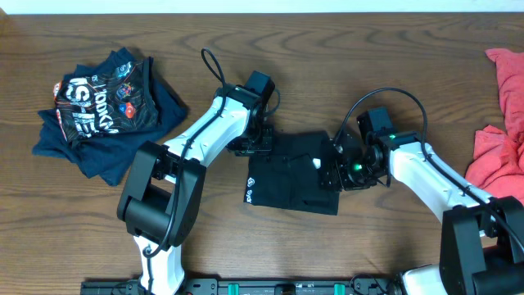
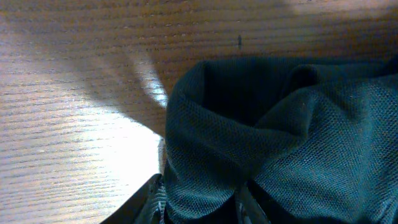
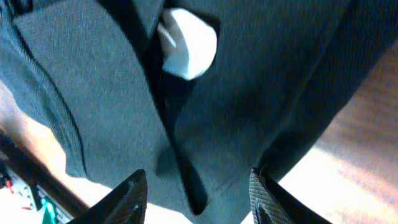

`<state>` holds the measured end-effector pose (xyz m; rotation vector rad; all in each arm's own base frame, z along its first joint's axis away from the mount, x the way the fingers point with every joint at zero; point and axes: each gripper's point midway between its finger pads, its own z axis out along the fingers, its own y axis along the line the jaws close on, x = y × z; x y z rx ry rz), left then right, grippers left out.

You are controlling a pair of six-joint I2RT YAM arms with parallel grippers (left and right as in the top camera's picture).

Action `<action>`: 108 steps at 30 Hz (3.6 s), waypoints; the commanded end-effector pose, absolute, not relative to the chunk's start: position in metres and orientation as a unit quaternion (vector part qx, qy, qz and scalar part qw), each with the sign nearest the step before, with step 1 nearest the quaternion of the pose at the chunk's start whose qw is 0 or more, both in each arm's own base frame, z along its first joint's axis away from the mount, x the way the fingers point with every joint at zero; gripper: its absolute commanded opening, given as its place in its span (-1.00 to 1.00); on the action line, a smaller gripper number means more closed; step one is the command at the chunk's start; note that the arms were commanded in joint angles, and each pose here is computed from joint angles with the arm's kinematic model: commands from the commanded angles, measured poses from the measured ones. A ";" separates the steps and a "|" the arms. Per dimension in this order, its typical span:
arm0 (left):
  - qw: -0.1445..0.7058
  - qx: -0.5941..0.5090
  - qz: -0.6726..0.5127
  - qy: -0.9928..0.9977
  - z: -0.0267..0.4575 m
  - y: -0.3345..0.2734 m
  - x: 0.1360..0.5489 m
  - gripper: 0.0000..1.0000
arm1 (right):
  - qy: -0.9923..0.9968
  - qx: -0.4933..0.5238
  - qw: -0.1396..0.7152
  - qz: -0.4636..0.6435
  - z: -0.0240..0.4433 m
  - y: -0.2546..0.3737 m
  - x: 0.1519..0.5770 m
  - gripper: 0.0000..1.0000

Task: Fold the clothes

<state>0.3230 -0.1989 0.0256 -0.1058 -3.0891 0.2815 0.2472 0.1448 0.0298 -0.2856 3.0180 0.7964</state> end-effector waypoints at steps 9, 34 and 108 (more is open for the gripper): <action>0.028 -0.041 0.079 -0.996 0.021 -0.195 0.318 -0.24 | 0.960 -0.091 -0.001 0.263 0.012 0.146 0.250 -0.97; 0.037 -0.041 0.076 -0.996 0.021 -0.193 0.314 0.34 | 0.996 0.046 -0.073 0.039 -0.017 0.046 0.212 -0.98; -0.023 -0.075 0.253 -0.964 0.086 -0.230 0.331 0.96 | 0.967 -0.025 0.252 0.032 0.076 0.057 0.357 0.27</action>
